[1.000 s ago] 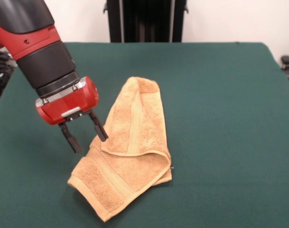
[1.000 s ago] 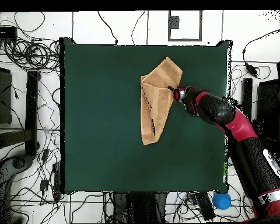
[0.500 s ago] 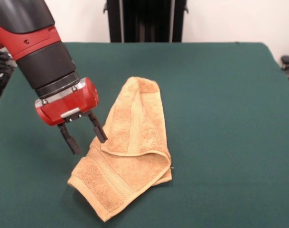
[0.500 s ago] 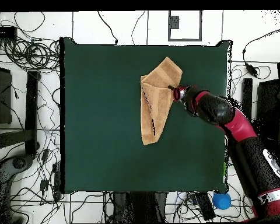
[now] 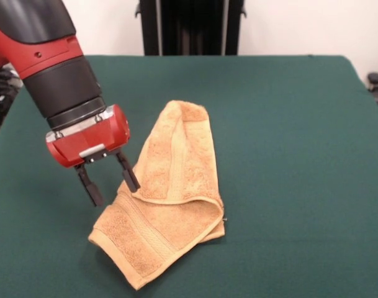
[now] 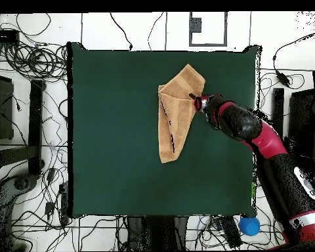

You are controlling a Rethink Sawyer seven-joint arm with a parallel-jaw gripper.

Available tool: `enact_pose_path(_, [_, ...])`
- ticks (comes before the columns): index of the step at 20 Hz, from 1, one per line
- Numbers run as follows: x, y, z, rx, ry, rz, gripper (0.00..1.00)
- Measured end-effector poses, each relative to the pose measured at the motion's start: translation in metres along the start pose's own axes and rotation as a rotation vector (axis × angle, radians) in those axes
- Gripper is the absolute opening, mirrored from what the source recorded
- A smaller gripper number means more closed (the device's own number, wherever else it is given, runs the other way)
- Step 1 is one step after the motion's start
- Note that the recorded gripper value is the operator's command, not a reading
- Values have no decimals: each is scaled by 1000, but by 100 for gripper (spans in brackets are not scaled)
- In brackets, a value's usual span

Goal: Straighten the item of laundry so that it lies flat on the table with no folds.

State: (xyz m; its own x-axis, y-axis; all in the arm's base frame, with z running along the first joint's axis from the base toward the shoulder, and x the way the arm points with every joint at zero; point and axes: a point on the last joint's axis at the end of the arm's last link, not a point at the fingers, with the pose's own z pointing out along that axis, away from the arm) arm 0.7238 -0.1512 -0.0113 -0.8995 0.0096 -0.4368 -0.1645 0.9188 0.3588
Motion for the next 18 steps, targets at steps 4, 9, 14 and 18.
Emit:
enact_pose_path(4, [-2, 3, 2, 7, -14, -4, 100])
enact_pose_path(9, [0, 15, 8, 5, -24, -15, 100])
enact_pose_path(14, [2, 25, 12, -2, -24, -22, 100])
enact_pose_path(18, [4, 31, 14, -11, -20, -22, 100])
